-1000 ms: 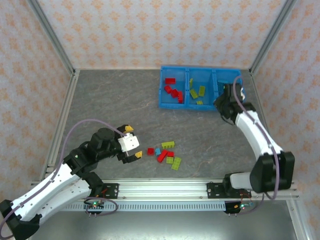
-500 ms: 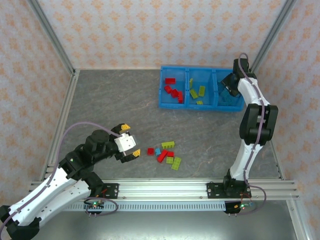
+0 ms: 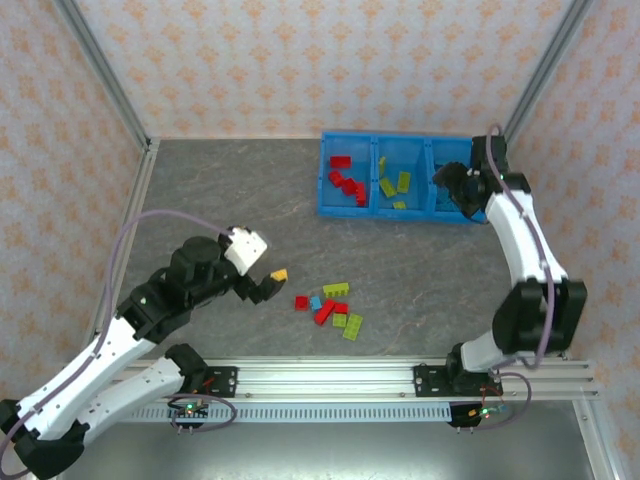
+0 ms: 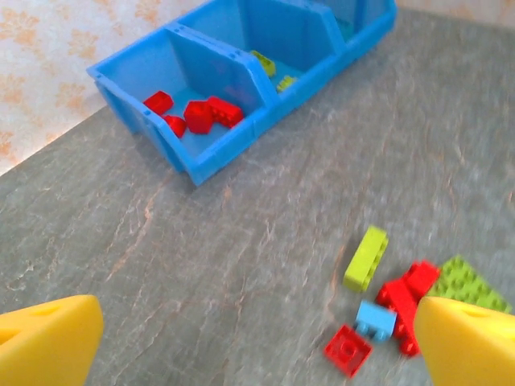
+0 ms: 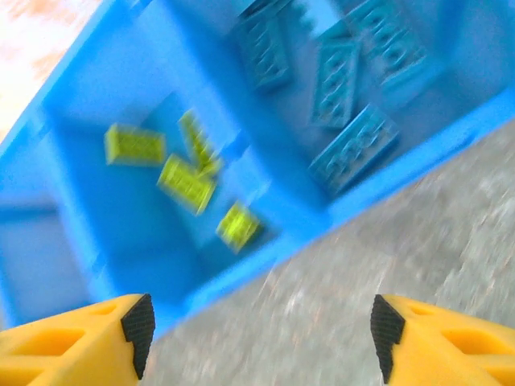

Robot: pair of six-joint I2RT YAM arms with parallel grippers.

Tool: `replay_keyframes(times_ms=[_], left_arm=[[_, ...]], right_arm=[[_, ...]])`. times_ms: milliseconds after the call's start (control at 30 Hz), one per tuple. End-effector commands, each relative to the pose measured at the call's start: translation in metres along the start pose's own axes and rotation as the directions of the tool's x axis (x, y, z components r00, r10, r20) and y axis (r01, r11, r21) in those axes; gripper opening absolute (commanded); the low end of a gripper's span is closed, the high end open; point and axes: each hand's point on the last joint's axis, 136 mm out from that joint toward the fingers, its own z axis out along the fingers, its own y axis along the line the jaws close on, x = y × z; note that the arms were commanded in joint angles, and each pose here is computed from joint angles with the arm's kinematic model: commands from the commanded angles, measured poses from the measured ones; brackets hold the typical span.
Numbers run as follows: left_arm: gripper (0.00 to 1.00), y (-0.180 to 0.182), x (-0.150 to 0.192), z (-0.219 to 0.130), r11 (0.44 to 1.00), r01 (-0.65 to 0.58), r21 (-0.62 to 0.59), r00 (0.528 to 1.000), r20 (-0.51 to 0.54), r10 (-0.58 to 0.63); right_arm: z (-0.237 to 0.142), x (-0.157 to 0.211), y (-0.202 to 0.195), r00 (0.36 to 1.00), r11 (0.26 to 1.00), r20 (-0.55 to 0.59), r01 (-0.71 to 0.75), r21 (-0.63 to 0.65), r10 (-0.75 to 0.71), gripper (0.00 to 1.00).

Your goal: Sort the legos into containers by color

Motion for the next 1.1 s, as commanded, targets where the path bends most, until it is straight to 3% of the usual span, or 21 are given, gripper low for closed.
replay_keyframes(times_ms=[0, 100, 200, 267, 367, 500, 667, 1067], left_arm=[[1.00, 0.012, 0.004, 0.006, 0.950, 0.300, -0.088, 0.946, -0.099, -0.308], [1.00, 0.018, 0.017, 0.023, 0.850, 0.494, -0.184, 0.841, -0.147, -0.521], [0.99, 0.018, 0.047, 0.042, 0.712, 0.635, -0.300, 0.693, -0.186, -0.697], [0.93, 0.009, 0.069, 0.055, 0.620, 0.703, -0.349, 0.589, -0.205, -0.782], [0.80, -0.004, 0.103, 0.071, 0.530, 0.737, -0.419, 0.484, -0.221, -0.847], [0.70, -0.026, 0.131, 0.090, 0.528, 0.728, -0.437, 0.441, -0.291, -0.849], [0.58, -0.053, 0.156, 0.107, 0.530, 0.719, -0.450, 0.353, -0.420, -0.836], [0.54, -0.072, 0.182, 0.135, 0.594, 0.679, -0.432, 0.334, -0.539, -0.773]], right_arm=[[-0.032, 0.057, 0.023, 0.986, 0.984, -0.100, 0.116, -0.133, -0.130, 0.76], [-0.052, 0.106, 0.030, 0.953, 0.964, -0.201, 0.192, -0.183, -0.228, 0.80], [-0.065, 0.144, 0.027, 0.909, 0.961, -0.340, 0.175, -0.215, -0.242, 0.81], [-0.069, 0.161, 0.023, 0.880, 0.963, -0.406, 0.170, -0.211, -0.244, 0.81], [-0.077, 0.166, 0.016, 0.879, 0.964, -0.406, 0.183, -0.195, -0.249, 0.82], [-0.072, 0.167, 0.017, 0.882, 0.967, -0.411, 0.164, -0.196, -0.233, 0.83], [-0.066, 0.169, 0.019, 0.879, 0.968, -0.422, 0.151, -0.200, -0.224, 0.83], [-0.063, 0.169, 0.015, 0.880, 0.970, -0.418, 0.162, -0.183, -0.225, 0.84]])
